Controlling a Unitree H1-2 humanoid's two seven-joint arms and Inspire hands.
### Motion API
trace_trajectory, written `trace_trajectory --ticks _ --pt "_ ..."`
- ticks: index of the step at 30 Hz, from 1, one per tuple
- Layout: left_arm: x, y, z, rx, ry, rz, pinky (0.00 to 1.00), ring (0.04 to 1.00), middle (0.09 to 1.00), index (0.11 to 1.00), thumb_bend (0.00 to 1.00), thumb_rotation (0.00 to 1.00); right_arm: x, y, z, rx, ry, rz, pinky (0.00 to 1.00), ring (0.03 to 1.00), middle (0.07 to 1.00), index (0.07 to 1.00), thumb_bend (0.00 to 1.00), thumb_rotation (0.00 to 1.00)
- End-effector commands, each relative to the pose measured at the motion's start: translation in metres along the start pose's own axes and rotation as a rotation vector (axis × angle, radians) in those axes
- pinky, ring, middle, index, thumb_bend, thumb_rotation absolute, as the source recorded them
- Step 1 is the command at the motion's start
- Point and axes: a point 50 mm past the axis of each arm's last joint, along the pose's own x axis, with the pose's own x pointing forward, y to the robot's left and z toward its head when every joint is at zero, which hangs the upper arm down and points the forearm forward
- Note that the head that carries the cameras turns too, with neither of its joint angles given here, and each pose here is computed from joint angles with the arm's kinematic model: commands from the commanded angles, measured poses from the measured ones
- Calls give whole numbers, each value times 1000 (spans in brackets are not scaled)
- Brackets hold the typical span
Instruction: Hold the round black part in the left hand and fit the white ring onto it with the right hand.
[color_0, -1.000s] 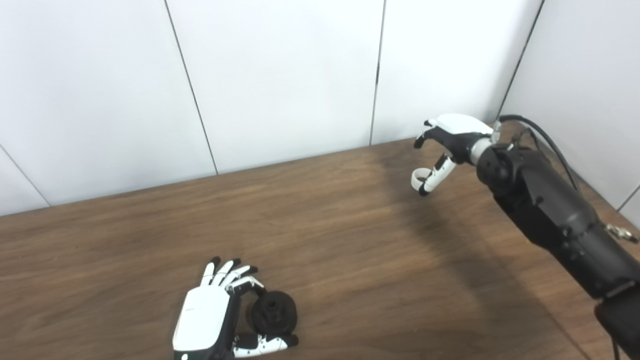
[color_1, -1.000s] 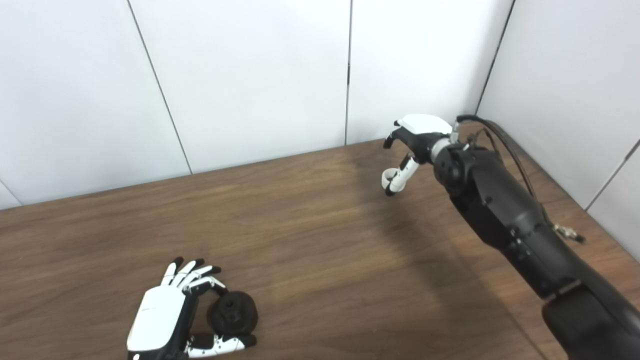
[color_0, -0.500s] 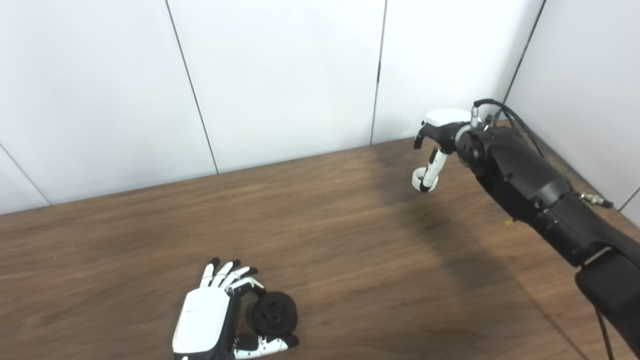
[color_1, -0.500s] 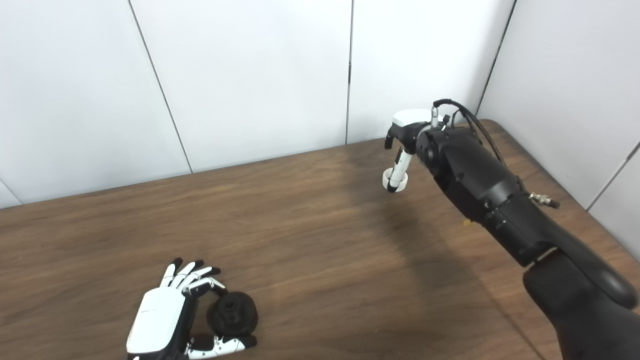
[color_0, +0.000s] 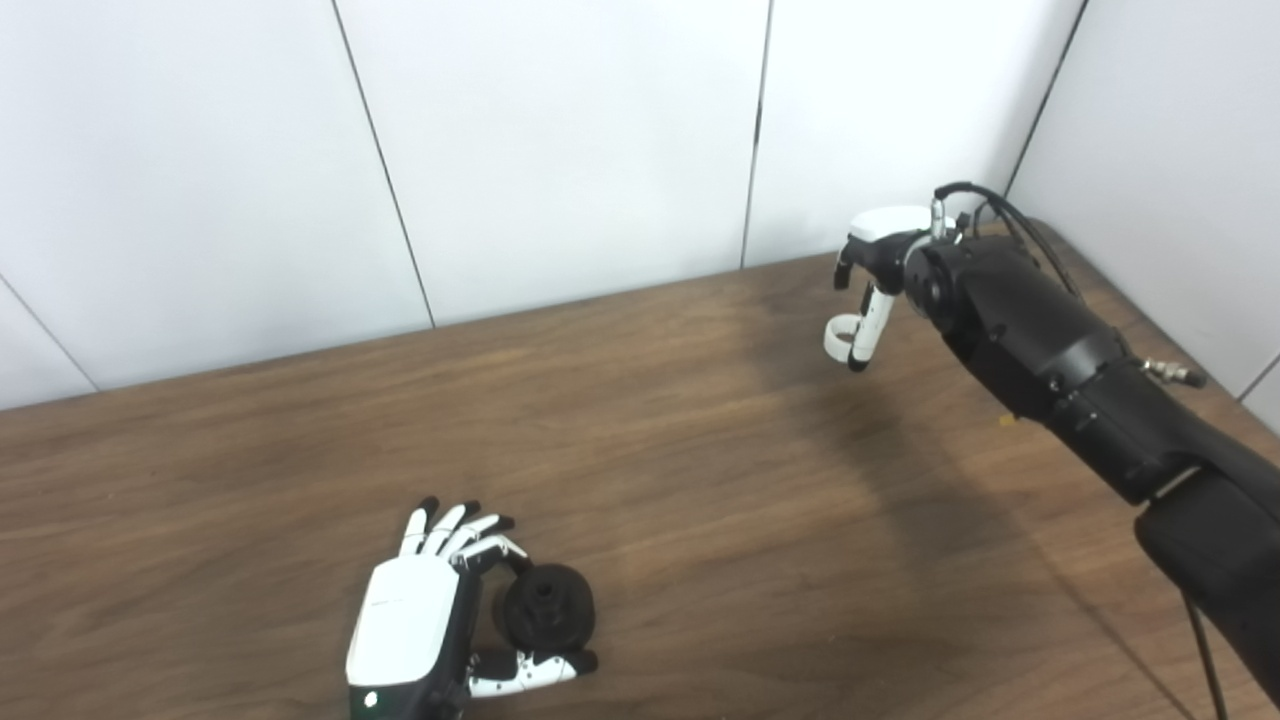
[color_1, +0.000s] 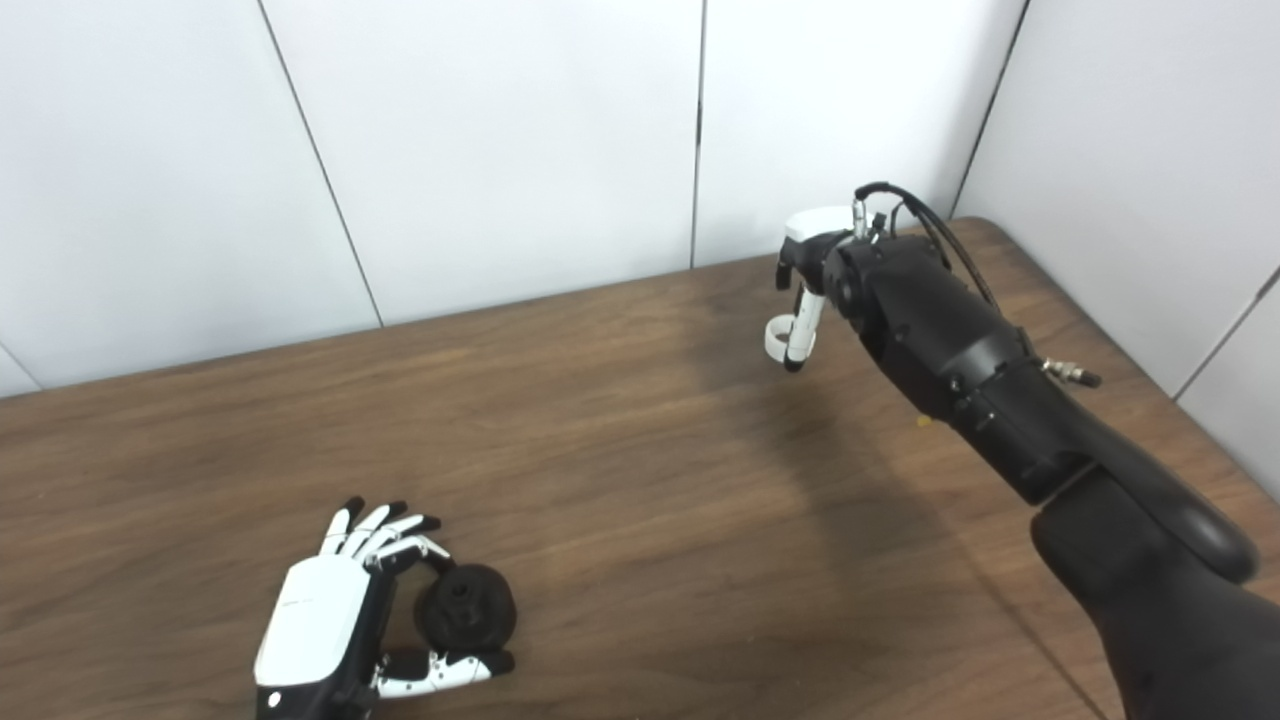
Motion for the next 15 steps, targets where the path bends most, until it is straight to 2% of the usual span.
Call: trace_trajectory --ticks 1,15 --pt "-14 -9 -3 0 25 -38 1000 897 796 484 525 55 -4 -33 -7 -10 18 -103 1000 1000 1000 768 943 241" --pt "-15 -8 -3 4 23 -44 1000 900 797 484 525 55 -2 -20 -9 -3 23 -113 1000 1000 1000 754 914 255"
